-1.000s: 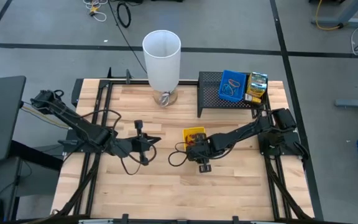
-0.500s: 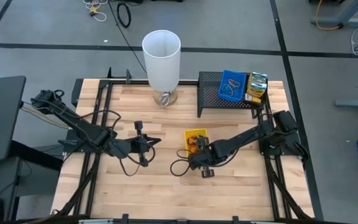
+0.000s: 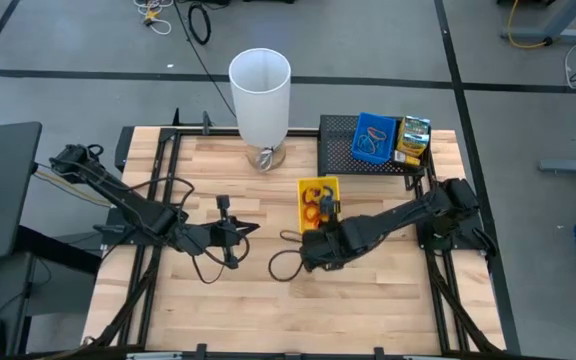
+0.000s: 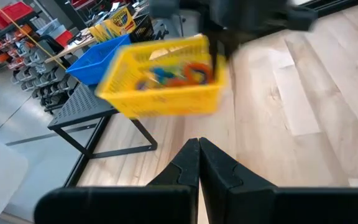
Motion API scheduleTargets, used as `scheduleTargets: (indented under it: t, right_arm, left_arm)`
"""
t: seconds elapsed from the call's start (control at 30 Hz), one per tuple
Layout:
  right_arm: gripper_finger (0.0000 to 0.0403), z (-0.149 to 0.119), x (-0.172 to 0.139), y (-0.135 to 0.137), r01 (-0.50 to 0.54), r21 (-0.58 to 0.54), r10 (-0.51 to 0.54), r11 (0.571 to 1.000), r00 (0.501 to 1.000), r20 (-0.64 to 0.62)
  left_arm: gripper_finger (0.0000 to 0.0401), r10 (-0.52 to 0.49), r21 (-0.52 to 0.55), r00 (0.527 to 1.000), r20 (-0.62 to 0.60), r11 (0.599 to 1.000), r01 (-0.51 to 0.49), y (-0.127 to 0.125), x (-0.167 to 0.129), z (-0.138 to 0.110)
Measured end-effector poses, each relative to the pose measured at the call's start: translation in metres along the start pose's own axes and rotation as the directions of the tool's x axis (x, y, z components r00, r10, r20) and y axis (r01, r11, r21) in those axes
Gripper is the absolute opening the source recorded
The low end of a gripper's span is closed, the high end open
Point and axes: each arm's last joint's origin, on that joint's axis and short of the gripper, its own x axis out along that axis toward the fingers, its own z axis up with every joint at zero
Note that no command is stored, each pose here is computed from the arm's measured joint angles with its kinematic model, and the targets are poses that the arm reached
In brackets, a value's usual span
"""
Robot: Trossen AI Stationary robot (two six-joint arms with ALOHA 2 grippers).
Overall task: Pick & Place Office Desk Supplies
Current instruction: Put the yellow bin on the shelf
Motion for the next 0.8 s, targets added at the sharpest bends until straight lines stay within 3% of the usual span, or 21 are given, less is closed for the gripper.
scheduleTargets:
  t: [0.27, 0.57, 0.8]
  right_arm:
    - [0.0001, 0.004, -0.025, -0.065, 0.034, -0.04, -0.035, 0.999, 0.999, -0.041]
    - [0.0, -0.02, -0.024, -0.149, -0.068, 0.039, 0.069, 0.997, 0.997, -0.026]
    - [0.0, -0.034, -0.006, -0.199, -0.159, 0.074, 0.157, 0.985, 0.987, 0.023]
  left_arm:
    - [0.0007, -0.018, -0.01, 1.0, 0.002, 1.0, 0.018, -0.001, 0.0, 0.0]
    - [0.0007, -0.019, -0.016, 1.0, 0.004, 1.0, 0.019, -0.001, 0.0, 0.0]
    - [0.0007, -0.042, -0.017, 0.999, 0.009, 0.999, 0.043, -0.001, 0.0, 0.001]
